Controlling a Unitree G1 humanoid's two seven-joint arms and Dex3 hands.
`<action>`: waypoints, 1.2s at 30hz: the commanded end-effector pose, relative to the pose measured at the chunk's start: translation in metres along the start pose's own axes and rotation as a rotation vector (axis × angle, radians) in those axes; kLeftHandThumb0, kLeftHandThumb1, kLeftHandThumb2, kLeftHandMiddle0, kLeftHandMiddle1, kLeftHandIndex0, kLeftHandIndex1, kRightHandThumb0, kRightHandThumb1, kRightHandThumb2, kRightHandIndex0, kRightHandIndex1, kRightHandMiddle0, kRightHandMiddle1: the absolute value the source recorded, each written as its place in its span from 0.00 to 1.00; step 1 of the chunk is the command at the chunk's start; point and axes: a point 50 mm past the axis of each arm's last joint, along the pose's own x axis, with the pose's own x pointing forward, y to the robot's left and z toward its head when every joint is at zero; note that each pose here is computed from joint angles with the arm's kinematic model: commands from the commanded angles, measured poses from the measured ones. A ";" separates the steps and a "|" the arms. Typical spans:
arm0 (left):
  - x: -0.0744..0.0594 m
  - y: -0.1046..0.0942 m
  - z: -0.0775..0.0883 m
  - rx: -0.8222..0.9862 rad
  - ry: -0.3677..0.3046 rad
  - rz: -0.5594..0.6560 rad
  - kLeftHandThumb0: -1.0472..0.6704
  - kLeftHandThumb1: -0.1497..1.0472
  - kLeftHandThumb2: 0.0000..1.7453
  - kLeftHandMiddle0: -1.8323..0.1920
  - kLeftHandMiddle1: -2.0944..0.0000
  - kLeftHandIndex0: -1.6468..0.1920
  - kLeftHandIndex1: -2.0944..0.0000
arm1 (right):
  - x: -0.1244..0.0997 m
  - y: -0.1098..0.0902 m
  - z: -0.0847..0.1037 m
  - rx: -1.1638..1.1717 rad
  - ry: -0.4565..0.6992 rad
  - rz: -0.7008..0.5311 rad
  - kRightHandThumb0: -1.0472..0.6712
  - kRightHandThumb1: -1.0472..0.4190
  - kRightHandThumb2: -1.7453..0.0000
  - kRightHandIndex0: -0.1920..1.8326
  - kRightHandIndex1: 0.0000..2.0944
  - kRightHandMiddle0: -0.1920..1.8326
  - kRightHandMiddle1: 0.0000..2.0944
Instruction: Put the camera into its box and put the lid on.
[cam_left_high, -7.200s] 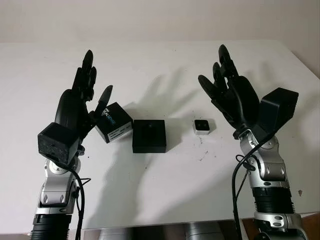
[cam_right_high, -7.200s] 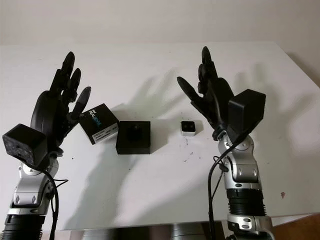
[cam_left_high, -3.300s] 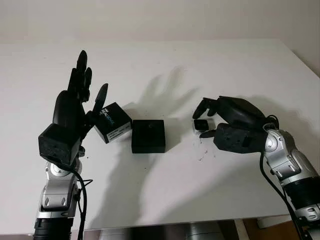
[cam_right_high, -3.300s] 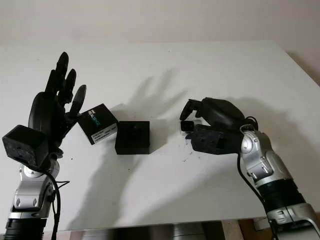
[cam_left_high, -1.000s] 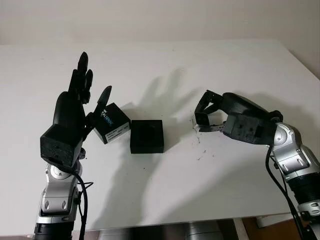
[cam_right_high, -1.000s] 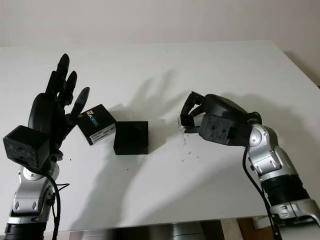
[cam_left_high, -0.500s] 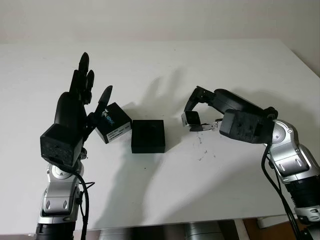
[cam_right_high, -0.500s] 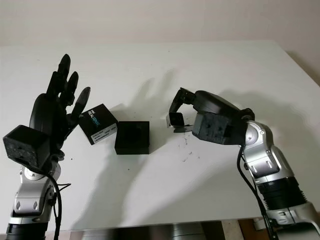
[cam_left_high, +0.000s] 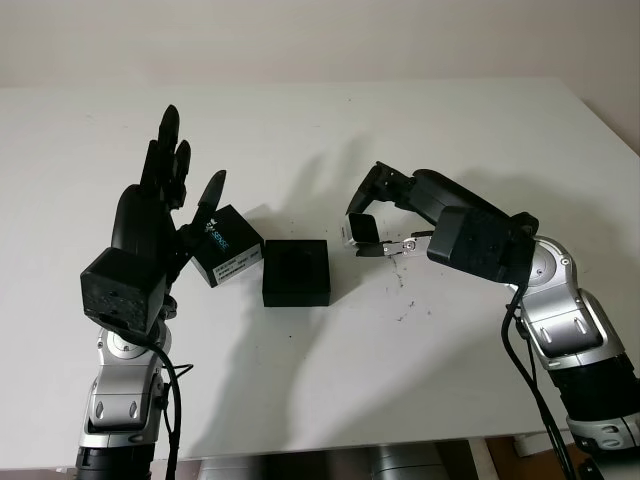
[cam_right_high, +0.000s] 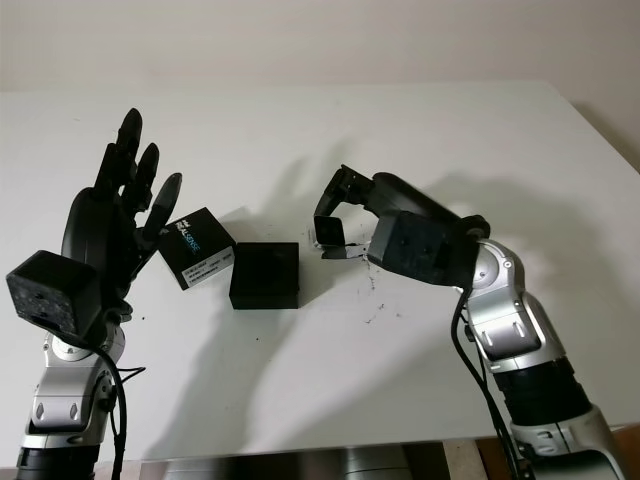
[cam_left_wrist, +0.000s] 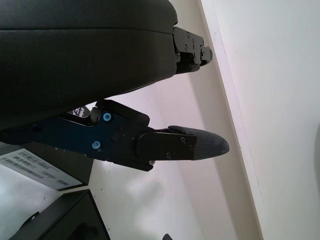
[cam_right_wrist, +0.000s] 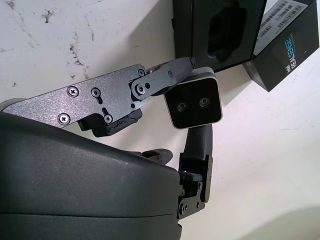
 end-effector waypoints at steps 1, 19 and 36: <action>0.001 -0.002 0.005 -0.007 -0.022 0.003 0.24 1.00 0.18 0.86 0.97 0.88 0.97 | 0.000 0.002 0.006 0.012 -0.012 -0.016 0.43 0.00 0.93 0.28 0.03 0.17 0.96; 0.004 0.009 0.000 0.003 0.021 0.039 0.24 1.00 0.20 0.88 0.98 0.90 0.98 | 0.008 0.024 0.018 0.039 -0.026 -0.018 0.44 0.00 0.94 0.30 0.03 0.17 0.96; -0.001 0.036 -0.013 0.032 0.083 0.171 0.24 1.00 0.20 0.86 0.97 0.89 0.97 | 0.015 0.037 0.021 0.076 -0.040 0.010 0.44 0.00 0.95 0.30 0.03 0.18 0.94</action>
